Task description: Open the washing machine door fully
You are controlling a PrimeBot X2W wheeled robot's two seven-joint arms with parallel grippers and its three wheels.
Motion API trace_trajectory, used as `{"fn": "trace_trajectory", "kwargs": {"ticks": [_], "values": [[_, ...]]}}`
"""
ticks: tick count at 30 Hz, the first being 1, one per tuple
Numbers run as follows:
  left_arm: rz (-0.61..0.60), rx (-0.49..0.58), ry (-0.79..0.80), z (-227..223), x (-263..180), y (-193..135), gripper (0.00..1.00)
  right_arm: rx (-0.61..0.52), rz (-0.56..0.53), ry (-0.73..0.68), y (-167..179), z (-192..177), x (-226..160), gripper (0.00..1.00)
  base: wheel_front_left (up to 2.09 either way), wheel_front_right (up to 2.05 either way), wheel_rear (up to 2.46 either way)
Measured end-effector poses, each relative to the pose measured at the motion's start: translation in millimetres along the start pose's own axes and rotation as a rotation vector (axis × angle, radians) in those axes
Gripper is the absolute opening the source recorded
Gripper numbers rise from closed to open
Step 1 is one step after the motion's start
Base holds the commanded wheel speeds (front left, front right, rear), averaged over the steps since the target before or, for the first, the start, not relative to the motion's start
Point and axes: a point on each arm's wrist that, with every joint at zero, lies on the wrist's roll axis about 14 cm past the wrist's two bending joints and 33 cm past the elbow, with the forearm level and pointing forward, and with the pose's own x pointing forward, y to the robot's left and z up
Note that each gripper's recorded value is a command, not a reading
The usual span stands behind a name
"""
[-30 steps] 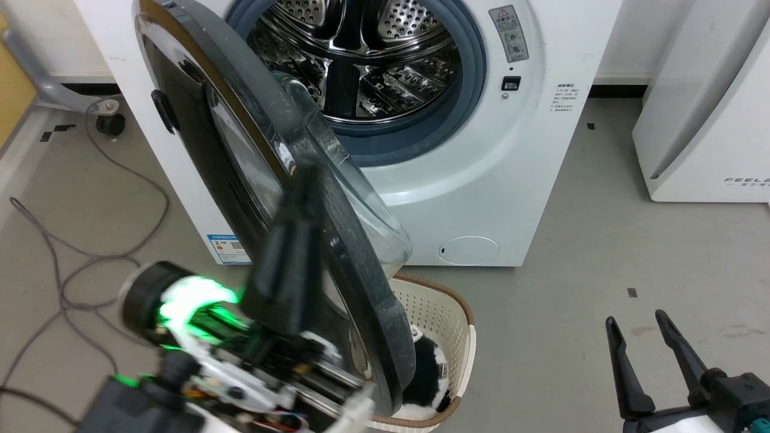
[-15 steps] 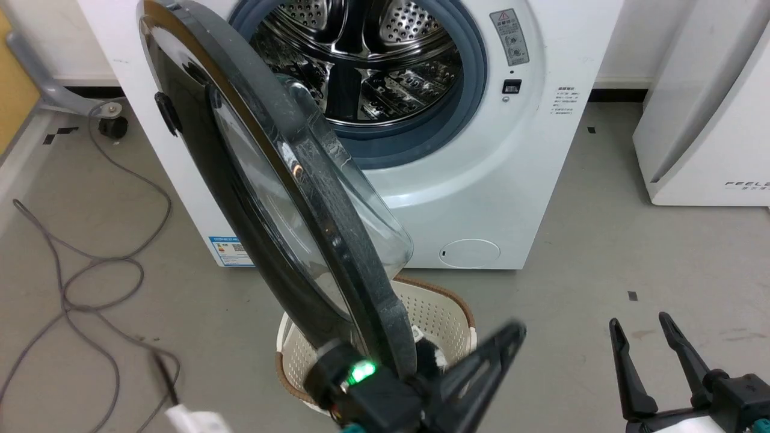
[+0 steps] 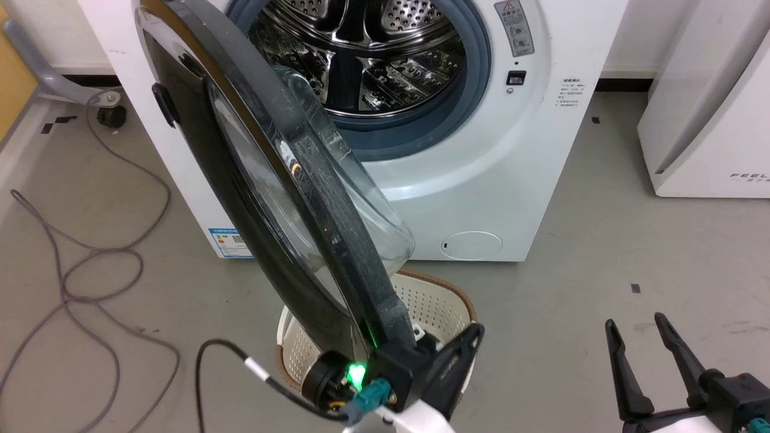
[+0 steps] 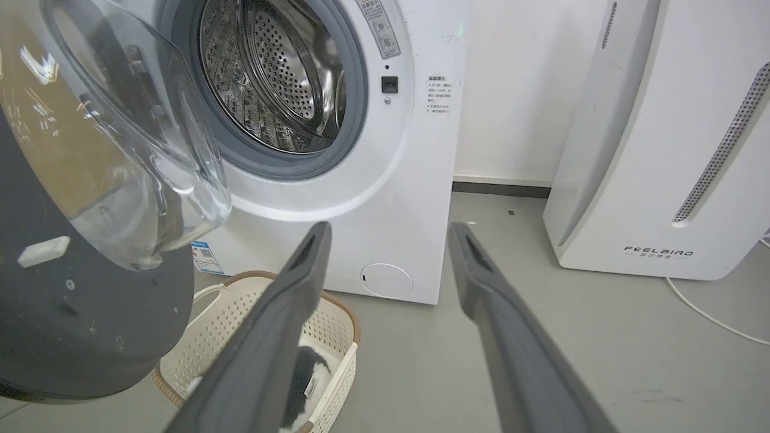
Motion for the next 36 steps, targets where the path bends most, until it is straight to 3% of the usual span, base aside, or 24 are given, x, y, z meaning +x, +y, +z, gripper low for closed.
{"fn": "trace_trajectory", "kwargs": {"ticks": [18, 36], "values": [[0.145, -0.008, -0.048, 2, 13, 32, 0.0, 0.007, 0.007, 0.021, 2, -9, 2, 1.0, 0.0, 0.0, 0.0], [0.332, -0.053, -0.051, 5, -50, 52, 0.0, 0.013, 0.052, -0.006, 17, 0, -2, 1.0, 0.0, 0.0, 0.0]]}}
